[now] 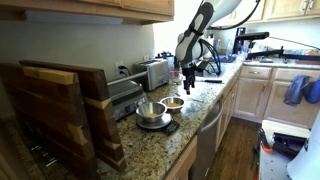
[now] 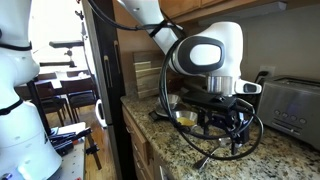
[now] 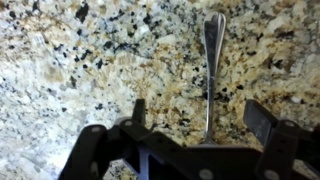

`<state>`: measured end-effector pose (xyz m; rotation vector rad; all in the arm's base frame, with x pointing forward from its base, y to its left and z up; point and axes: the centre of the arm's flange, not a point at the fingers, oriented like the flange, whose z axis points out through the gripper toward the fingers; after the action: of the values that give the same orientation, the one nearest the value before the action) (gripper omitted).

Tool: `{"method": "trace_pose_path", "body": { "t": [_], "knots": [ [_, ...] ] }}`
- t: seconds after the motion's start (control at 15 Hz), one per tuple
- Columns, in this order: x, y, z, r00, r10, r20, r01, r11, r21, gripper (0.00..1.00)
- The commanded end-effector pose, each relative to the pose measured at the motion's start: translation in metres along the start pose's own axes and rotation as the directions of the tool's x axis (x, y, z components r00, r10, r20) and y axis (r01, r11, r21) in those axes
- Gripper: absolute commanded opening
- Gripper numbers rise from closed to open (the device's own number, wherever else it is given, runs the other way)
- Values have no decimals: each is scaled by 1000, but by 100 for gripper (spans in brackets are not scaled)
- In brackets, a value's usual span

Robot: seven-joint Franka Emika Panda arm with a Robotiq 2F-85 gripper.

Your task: Pick up the spoon from the countertop, scoop some powder from the bowl and put the scooped powder in the other bowl

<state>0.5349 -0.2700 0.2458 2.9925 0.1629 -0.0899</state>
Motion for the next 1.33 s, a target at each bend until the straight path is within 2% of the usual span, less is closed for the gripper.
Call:
{"method": "trace_pose_path", "body": {
  "t": [0.0, 0.27, 0.93, 1.0, 1.07, 1.27],
  "knots": [
    [2, -1, 4, 1000, -3, 3, 3, 1000, 2, 100],
    [5, -1, 2, 1000, -5, -2, 5, 1000, -1, 100],
    [29, -15, 34, 999, -50, -5, 50, 999, 21, 100],
    [31, -15, 38, 999, -51, -5, 51, 998, 23, 75],
    [32, -14, 40, 999, -50, -5, 51, 998, 21, 73],
    [36, -13, 43, 999, -53, -10, 53, 998, 22, 53]
  ]
}}
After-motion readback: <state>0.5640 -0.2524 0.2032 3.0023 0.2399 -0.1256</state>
